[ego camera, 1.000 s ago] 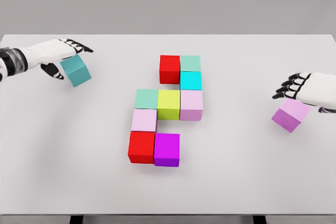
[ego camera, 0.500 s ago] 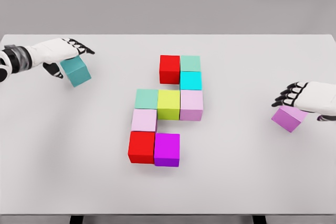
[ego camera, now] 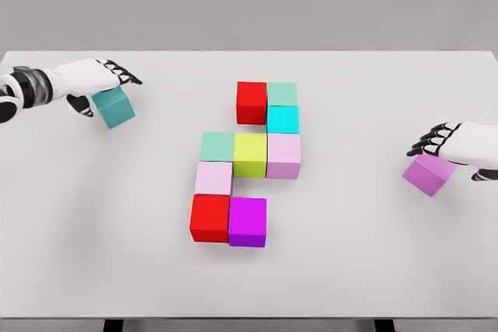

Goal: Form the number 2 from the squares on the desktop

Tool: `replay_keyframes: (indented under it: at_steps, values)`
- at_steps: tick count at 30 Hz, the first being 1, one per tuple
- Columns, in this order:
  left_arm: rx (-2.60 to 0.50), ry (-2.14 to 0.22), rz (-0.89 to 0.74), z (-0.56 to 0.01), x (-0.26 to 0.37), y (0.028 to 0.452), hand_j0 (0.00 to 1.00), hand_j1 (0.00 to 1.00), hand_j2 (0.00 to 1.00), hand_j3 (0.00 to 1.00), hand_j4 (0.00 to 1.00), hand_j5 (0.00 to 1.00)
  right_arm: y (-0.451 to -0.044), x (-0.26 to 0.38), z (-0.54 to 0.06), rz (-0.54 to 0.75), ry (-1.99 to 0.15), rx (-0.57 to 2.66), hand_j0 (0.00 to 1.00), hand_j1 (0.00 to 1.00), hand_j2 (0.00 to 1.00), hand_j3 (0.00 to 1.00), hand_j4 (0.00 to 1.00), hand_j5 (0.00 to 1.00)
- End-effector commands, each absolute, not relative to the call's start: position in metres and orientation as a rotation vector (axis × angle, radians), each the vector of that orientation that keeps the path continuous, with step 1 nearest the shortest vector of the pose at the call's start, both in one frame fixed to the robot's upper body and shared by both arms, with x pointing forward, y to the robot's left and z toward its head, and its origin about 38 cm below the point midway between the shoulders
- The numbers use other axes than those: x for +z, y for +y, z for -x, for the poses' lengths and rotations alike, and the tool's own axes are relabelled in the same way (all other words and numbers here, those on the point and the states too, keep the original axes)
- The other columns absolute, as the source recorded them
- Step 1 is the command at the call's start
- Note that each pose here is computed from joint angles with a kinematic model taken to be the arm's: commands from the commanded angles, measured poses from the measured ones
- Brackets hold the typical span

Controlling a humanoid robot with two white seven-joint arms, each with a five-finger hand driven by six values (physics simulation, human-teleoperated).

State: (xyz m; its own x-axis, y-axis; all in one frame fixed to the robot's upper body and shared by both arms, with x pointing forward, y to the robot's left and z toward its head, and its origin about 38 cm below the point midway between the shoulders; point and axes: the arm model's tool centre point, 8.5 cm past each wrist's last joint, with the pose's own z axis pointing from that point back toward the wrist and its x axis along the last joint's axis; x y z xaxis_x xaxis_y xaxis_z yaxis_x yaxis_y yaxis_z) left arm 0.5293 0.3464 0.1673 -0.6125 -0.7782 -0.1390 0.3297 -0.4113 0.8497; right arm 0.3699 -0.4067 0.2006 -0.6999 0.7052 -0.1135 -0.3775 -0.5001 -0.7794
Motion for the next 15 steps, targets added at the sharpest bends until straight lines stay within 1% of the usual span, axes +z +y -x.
replay_keyframes:
  at_steps: [1, 15]
  values:
    - [-2.065, -1.083, -0.701, -0.53, 0.168, 0.344, 1.0, 1.0, 1.0, 1.0, 1.0, 1.0, -0.405, 0.198, -0.371, 0.556, -1.014, 2.193, 0.96, 0.96, 0.96, 0.96, 0.96, 0.96]
    - [-2.065, -1.089, -0.697, -0.531, 0.168, 0.341, 1.0, 1.0, 1.0, 1.0, 1.0, 1.0, -0.394, 0.195, -0.373, 0.571, -1.026, 2.215, 0.96, 0.96, 0.96, 0.96, 0.96, 0.96]
